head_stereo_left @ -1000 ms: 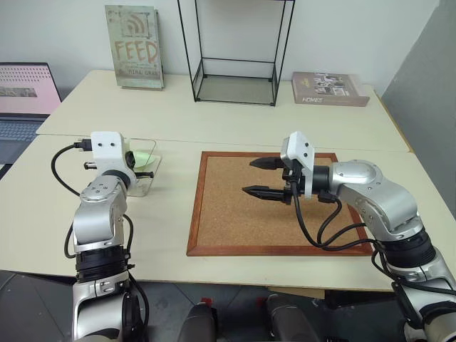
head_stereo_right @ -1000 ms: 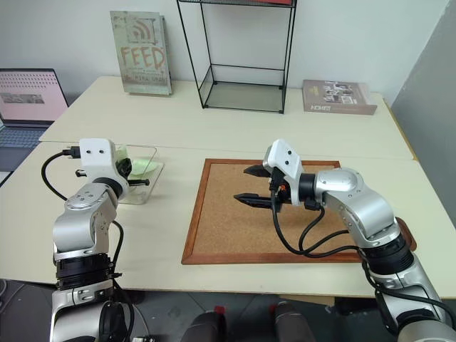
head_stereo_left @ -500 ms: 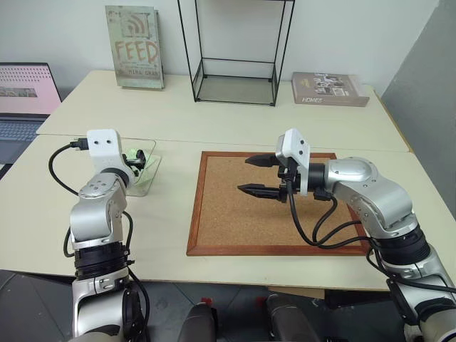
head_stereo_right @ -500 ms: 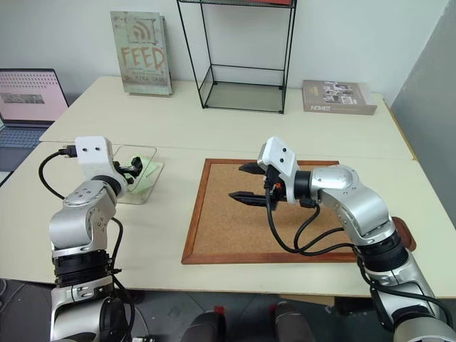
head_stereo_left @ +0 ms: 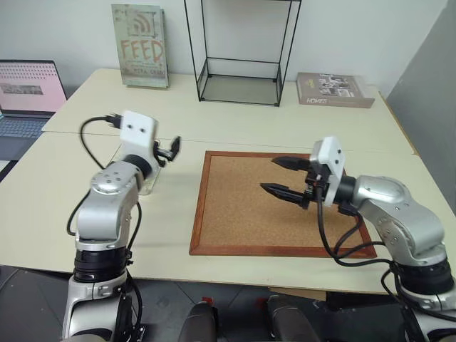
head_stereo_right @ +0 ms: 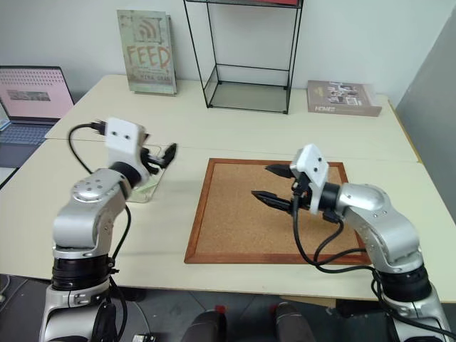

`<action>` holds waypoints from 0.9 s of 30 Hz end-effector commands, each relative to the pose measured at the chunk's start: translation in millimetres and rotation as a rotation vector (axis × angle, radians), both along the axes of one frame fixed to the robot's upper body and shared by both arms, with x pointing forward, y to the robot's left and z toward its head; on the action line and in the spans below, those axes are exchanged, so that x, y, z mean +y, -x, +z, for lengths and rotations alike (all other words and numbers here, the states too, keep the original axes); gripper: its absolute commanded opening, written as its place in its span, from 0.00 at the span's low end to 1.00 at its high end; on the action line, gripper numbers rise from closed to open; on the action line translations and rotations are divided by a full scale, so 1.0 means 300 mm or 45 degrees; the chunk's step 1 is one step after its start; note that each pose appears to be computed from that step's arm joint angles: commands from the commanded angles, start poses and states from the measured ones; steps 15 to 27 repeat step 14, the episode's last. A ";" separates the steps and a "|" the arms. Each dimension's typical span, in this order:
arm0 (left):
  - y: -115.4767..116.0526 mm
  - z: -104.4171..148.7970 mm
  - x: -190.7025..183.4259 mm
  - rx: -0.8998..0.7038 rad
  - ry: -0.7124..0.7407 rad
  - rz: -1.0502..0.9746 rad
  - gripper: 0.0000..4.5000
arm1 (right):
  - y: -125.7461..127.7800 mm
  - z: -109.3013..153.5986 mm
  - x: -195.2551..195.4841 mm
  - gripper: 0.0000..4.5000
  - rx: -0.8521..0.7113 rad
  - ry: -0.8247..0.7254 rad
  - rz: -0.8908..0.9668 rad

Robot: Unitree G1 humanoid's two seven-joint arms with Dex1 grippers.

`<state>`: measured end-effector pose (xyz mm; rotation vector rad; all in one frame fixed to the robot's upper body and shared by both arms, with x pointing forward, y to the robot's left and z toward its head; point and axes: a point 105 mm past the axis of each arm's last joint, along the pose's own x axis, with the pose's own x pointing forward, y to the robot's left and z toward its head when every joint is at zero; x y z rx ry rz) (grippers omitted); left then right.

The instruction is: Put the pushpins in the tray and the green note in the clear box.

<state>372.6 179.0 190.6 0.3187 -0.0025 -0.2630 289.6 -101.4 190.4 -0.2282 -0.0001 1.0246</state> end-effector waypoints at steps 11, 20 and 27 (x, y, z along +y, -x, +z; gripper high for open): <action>0.051 -0.060 -0.234 0.030 0.120 -0.520 0.82 | 0.016 -0.131 -0.214 0.77 -0.041 0.042 -0.418; 0.050 -0.061 -0.247 0.010 0.106 -0.553 0.82 | -0.004 -0.122 -0.215 0.77 -0.094 0.055 -0.443; 0.050 -0.061 -0.247 0.010 0.106 -0.553 0.82 | -0.004 -0.122 -0.215 0.77 -0.094 0.055 -0.443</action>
